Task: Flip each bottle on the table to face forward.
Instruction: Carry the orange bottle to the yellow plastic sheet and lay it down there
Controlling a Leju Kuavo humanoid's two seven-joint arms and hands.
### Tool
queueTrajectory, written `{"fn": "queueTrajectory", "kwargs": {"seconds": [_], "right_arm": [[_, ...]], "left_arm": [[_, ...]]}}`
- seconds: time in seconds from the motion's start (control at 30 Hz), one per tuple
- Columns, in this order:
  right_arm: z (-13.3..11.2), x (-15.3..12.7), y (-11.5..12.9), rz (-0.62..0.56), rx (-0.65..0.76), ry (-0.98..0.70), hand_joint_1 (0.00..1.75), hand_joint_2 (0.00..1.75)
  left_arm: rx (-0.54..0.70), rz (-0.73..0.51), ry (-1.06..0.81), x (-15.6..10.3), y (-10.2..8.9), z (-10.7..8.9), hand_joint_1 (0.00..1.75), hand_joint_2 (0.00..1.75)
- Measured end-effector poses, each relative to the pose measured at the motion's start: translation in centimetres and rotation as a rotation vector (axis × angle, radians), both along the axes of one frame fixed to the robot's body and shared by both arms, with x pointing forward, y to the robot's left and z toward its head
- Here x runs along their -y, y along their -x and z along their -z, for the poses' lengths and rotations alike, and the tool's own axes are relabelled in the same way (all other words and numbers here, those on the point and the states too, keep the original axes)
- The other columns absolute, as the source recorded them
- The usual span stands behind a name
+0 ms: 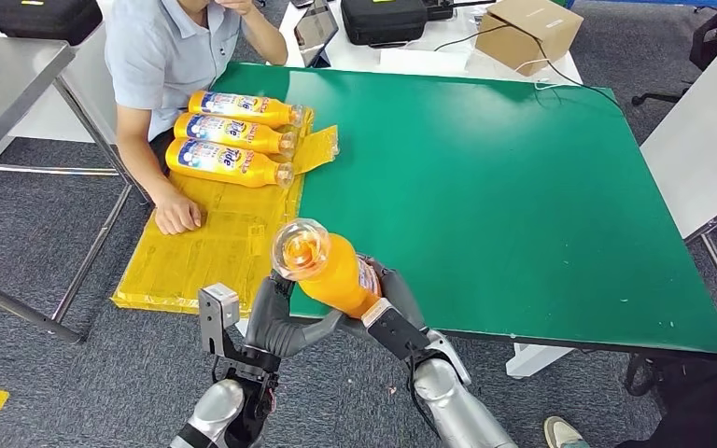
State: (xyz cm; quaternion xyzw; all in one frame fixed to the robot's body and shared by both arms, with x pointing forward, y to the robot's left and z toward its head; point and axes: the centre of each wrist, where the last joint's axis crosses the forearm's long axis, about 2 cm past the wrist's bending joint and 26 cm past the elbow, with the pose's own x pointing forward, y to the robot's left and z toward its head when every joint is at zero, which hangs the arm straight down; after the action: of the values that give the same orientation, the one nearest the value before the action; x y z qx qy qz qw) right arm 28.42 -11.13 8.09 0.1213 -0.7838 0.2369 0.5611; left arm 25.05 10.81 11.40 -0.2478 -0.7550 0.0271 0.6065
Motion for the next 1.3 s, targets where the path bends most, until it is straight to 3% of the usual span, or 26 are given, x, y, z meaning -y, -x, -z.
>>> {"fn": "queueTrajectory", "kwargs": {"seconds": [0.2,0.7,0.97,1.3], "right_arm": [[0.7,0.0,-0.1,-0.009,-0.054,0.003,1.75,1.75],[1.6,0.1,0.1,-0.014,-0.095,0.018,1.75,1.75],[2.1,0.0,0.1,-0.032,-0.142,0.019,1.75,1.75],[2.2,-0.2,-0.5,-0.056,-0.156,0.152,1.75,1.75]], "left_arm": [[0.023,0.093,0.064,0.4,0.2,-0.8,0.00,1.75],[0.051,0.119,0.078,0.6,0.2,-1.5,0.00,1.75],[0.042,0.209,0.096,0.7,0.3,-1.7,0.00,1.75],[0.034,0.211,0.033,0.6,-0.1,-1.4,0.00,1.75]]}}
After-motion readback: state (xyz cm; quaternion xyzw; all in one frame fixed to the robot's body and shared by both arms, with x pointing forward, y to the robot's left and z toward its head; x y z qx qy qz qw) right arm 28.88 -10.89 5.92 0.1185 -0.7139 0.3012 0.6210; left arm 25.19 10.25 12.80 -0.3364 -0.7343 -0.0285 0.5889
